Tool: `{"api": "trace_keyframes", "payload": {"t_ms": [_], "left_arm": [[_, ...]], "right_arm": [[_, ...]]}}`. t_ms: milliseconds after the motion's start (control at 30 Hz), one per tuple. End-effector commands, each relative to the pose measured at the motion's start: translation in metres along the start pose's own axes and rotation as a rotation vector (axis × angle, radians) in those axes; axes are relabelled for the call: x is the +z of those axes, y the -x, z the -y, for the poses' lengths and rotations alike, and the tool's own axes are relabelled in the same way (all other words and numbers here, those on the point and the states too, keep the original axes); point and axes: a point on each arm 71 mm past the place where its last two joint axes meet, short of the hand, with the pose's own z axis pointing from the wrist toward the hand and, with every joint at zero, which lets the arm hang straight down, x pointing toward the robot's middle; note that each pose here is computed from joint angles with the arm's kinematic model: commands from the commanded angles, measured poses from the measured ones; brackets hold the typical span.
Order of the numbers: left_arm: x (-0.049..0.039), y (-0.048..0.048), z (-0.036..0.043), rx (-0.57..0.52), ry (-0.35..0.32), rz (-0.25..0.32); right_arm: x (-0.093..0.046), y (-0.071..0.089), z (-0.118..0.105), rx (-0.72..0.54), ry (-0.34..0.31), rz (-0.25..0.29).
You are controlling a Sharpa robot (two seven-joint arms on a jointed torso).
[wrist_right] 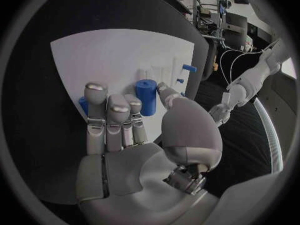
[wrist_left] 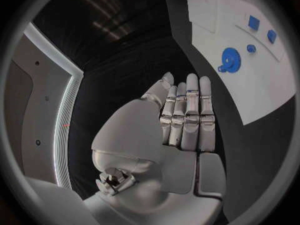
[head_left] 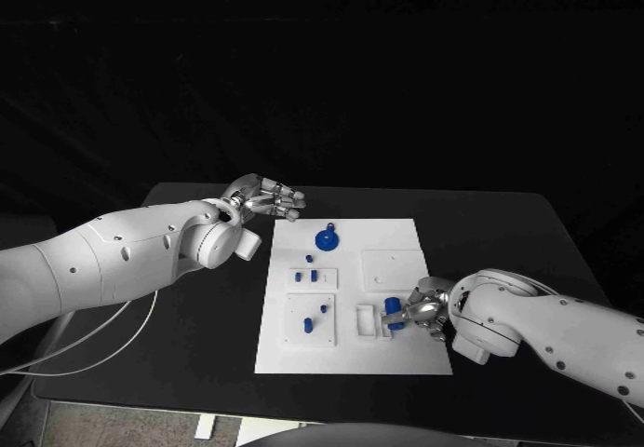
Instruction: Assemble the parts on the task board
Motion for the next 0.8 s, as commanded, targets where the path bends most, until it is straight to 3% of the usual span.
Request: {"api": "trace_keyframes", "payload": {"t_ms": [33,367,800], "left_arm": [[0.0003,-0.0028,0.0016,-0.012,-0.01,-0.019],[0.0002,-0.0027,0.0014,-0.012,-0.008,-0.022],[0.0,-0.0028,0.0012,-0.013,-0.005,-0.025]], "right_arm": [[0.005,-0.005,0.011,-0.016,-0.051,0.0],[0.004,-0.004,0.014,0.052,-0.057,0.026],[-0.017,0.004,0.001,0.132,0.003,0.048]]}}
